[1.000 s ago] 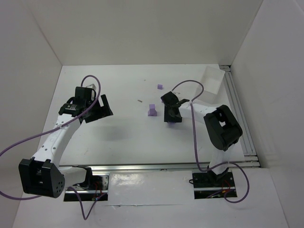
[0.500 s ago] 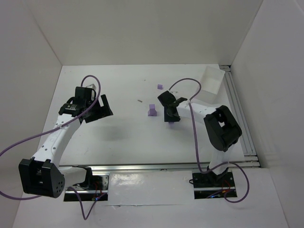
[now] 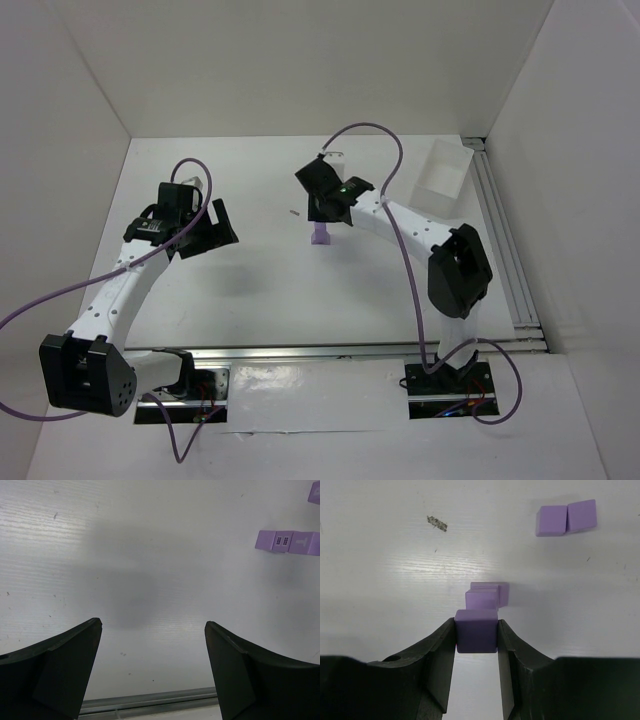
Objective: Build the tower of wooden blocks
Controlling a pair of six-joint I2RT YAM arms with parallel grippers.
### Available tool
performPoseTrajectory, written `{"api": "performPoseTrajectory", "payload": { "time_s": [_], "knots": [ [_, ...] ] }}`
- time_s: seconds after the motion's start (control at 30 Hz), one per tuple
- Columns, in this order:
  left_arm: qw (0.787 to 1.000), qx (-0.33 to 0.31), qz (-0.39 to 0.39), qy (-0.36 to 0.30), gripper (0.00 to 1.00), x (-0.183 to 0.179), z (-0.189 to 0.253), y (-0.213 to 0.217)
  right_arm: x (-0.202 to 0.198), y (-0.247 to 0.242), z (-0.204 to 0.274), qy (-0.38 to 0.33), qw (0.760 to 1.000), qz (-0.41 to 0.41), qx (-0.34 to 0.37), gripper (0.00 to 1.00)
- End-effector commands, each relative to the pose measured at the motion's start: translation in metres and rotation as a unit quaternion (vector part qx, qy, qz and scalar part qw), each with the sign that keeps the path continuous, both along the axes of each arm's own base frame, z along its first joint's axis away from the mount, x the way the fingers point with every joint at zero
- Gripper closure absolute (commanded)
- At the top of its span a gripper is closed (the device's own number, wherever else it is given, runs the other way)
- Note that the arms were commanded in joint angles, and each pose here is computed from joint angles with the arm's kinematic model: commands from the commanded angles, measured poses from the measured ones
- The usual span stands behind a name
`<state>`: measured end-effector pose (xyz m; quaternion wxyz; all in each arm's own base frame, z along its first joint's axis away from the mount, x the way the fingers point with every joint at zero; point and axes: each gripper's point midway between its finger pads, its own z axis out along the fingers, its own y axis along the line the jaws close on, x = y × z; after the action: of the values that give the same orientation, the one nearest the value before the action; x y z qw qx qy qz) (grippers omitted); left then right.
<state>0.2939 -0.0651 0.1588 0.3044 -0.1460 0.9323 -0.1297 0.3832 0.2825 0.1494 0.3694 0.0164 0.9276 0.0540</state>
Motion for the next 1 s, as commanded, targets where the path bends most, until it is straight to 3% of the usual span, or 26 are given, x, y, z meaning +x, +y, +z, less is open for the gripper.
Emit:
{"api": "performPoseTrajectory", "payload": {
  "time_s": [0.0,0.97],
  "knots": [
    [1.000,-0.001,-0.003,-0.018,0.03,0.005,0.008,0.001,0.002,-0.002,-0.003,0.013,0.999,-0.017,-0.025,0.73],
    [1.000,0.003,0.000,-0.014,0.03,0.004,0.004,0.002,0.013,0.011,-0.019,0.026,0.999,-0.008,-0.030,0.70]
  ]
}}
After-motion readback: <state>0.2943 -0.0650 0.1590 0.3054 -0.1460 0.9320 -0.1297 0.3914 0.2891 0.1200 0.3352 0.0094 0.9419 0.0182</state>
